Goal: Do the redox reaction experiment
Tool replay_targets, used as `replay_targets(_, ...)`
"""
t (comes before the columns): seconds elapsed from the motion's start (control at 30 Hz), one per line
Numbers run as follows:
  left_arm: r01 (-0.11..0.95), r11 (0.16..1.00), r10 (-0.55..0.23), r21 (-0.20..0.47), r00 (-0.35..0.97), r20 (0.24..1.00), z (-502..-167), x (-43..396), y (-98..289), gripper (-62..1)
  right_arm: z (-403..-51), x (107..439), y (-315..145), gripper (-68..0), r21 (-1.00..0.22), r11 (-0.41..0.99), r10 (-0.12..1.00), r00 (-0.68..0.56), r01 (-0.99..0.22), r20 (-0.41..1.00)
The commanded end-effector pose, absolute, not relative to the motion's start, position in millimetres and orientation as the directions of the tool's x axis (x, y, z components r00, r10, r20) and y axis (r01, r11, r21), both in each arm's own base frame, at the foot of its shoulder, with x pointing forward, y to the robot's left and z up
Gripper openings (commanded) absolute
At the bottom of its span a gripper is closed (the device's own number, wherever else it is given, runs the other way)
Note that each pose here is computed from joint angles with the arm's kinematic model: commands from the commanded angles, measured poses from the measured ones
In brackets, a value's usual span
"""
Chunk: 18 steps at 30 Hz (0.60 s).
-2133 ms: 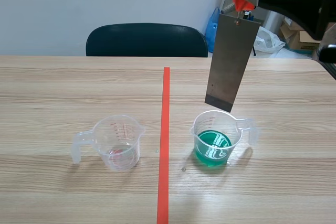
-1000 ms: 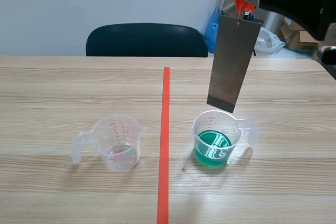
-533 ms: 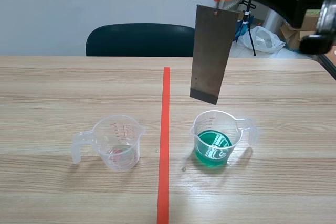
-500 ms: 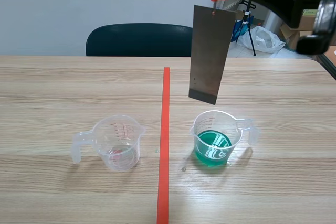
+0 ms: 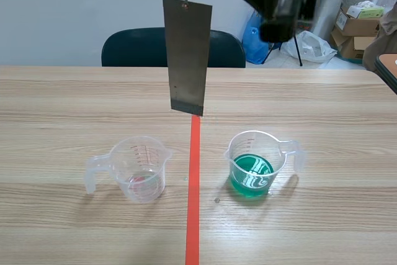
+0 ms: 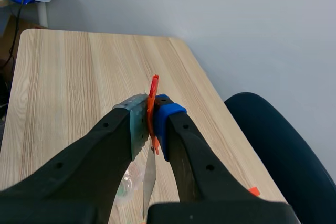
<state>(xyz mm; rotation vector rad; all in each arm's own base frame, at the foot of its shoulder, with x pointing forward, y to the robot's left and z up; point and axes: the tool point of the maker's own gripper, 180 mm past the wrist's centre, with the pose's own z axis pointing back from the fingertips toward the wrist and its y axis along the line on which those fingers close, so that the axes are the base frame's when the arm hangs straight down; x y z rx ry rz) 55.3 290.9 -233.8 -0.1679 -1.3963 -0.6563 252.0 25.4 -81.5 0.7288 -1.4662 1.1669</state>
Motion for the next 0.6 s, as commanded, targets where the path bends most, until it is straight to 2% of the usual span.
replay_targets(0.0,0.511,0.817,-0.317,0.269,0.008,0.948,-228,56,291,1.4,-71,255,29,-66.9,-0.28,0.332,0.114,-0.257,-0.901,0.96)
replay_targets(0.57,0.511,0.817,-0.317,0.268,0.009,0.948,-228,56,291,1.4,-98,265,91,-66.9,-0.213,0.236,0.102,-0.194,-0.948,0.976)
